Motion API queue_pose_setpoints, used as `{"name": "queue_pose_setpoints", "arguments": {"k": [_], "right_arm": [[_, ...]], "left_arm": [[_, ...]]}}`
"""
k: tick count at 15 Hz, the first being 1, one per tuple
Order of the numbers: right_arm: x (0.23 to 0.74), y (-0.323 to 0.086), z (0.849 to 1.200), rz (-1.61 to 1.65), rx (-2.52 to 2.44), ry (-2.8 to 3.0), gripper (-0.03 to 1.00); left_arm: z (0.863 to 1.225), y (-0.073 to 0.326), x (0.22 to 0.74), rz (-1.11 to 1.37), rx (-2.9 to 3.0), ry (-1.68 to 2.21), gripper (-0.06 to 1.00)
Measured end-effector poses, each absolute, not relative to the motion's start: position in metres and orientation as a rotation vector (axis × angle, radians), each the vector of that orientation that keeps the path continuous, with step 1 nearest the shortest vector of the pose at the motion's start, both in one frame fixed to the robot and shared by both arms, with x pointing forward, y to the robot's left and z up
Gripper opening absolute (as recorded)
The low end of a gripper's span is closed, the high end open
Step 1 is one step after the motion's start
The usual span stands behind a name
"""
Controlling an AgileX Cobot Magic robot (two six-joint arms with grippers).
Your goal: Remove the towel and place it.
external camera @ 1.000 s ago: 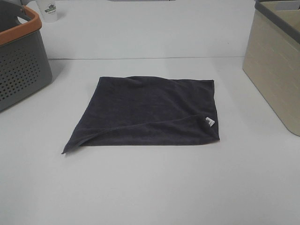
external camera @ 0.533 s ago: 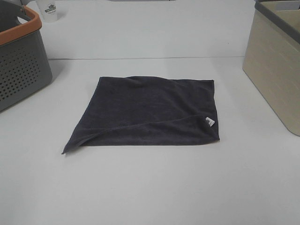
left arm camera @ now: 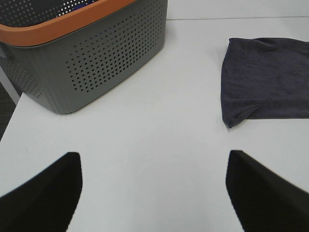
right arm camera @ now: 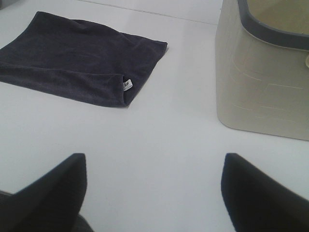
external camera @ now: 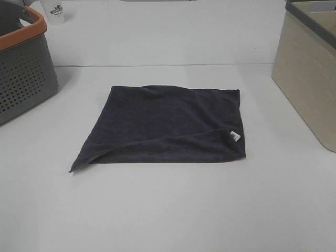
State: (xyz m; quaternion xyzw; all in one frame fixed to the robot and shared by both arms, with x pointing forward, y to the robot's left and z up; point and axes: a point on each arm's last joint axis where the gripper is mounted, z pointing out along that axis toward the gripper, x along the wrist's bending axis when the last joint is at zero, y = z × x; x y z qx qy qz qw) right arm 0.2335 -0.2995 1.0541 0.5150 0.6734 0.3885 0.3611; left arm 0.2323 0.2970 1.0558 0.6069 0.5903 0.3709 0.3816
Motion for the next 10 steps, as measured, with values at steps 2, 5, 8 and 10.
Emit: {"name": "queue_pose_setpoints", "arguments": {"k": [2, 5, 8, 10], "right_arm": [[0.2335, -0.2995, 1.0541, 1.001, 1.327, 1.735, 0.76], [0.2335, -0.2995, 1.0541, 1.001, 1.327, 1.735, 0.76], [0.2335, -0.2995, 1.0541, 1.001, 1.327, 1.735, 0.76], [0.2335, -0.2995, 1.0541, 1.001, 1.327, 1.735, 0.76]], "left_arm": [[1.0558, 0.297, 0.2323, 0.946, 1.549, 1.506, 0.76], [1.0558, 0.297, 0.2323, 0.945, 1.547, 1.508, 0.76], [1.0558, 0.297, 0.2323, 0.945, 1.547, 1.508, 0.76], [1.0558, 0.297, 0.2323, 0.946, 1.548, 1.507, 0.76]]}}
